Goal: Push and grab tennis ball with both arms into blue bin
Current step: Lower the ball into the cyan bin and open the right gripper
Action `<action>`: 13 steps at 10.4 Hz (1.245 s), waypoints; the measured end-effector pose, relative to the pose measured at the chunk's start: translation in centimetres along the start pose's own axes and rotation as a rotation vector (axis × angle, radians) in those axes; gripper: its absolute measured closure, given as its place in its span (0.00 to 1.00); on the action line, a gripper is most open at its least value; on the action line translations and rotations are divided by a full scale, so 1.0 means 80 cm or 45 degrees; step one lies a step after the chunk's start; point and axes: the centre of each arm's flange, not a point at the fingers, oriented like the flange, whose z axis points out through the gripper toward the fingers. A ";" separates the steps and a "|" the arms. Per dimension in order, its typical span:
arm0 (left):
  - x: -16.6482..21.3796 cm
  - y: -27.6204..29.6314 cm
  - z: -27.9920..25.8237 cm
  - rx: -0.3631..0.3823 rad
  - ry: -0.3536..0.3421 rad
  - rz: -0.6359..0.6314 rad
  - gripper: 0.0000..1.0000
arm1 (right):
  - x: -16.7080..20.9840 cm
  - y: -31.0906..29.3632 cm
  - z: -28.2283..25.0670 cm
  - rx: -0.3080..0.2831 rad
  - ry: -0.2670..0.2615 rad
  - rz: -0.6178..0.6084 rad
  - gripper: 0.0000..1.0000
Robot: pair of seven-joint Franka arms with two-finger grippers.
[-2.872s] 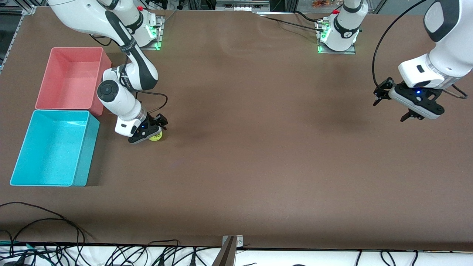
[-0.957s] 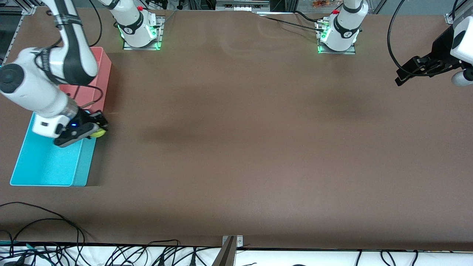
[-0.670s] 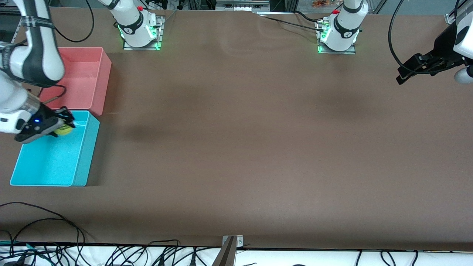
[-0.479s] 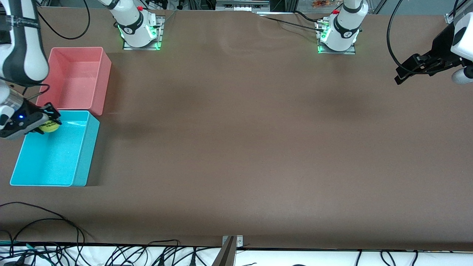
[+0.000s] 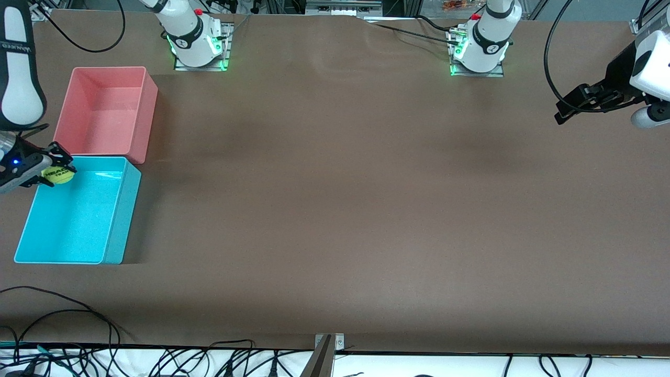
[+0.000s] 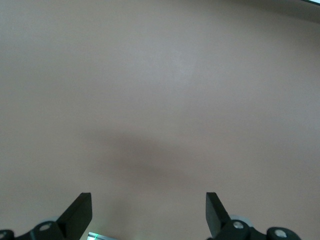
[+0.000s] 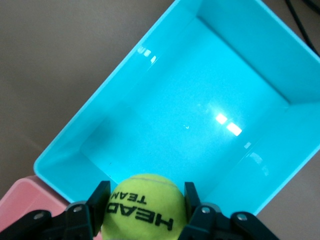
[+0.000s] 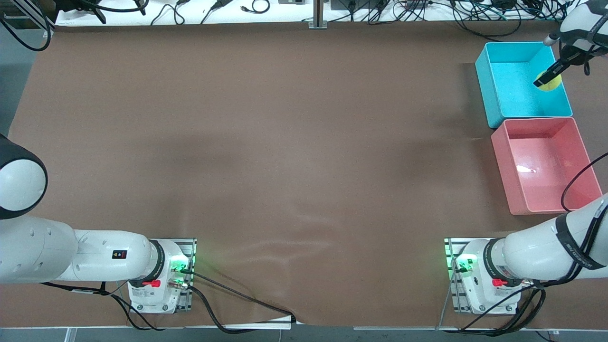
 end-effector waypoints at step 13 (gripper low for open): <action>-0.002 0.006 0.000 -0.001 0.001 0.228 0.00 | 0.024 -0.007 0.122 -0.042 -0.062 0.153 0.35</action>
